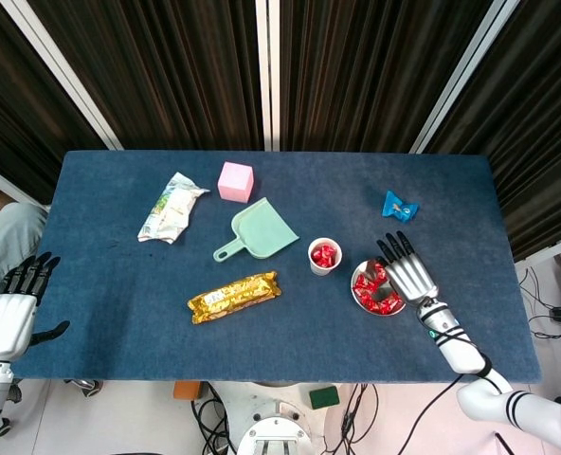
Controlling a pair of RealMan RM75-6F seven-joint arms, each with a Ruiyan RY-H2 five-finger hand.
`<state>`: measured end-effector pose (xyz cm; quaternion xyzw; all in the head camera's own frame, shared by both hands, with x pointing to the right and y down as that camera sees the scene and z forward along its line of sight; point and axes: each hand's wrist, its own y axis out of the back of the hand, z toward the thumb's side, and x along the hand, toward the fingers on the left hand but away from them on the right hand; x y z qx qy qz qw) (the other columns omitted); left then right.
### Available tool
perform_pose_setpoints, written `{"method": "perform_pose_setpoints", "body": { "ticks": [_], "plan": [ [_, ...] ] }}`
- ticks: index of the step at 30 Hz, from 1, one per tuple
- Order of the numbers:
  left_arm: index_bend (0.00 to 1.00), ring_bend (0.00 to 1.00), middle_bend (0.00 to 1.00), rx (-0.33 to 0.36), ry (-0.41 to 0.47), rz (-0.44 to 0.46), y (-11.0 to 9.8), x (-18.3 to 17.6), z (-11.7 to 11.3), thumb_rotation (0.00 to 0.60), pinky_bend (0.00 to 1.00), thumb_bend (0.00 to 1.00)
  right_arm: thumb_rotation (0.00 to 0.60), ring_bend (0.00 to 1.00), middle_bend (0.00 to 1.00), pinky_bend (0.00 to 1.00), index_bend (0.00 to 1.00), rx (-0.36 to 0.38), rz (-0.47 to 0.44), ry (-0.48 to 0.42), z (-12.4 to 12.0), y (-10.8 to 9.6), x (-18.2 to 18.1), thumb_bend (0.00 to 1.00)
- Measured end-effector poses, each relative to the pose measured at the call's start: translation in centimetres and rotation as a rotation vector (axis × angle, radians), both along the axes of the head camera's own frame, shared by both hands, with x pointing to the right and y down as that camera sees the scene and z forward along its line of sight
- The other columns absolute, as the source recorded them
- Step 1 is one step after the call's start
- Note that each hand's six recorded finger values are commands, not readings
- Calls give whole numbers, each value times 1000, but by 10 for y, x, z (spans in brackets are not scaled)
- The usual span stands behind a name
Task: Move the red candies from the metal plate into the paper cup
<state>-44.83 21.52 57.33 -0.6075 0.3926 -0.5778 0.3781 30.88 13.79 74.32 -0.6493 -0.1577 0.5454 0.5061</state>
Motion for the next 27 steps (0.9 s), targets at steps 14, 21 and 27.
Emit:
{"method": "perform_pose_setpoints", "body": {
  "ticks": [14,21,27],
  "plan": [
    [66,14,51,0,2,0,0,-1,0,600,139,95,600,0,83,0,400,-9,1,3,5,1,-4,375],
    [66,14,51,-1,2,-1,0,0,0,600,139,95,600,0,91,0,488,-6,5,5,5,1,-4,390],
    [66,14,51,-2,2,0,0,0,0,600,139,95,600,0,100,0,561,2,9,-1,3,1,-4,438]
  ]
}}
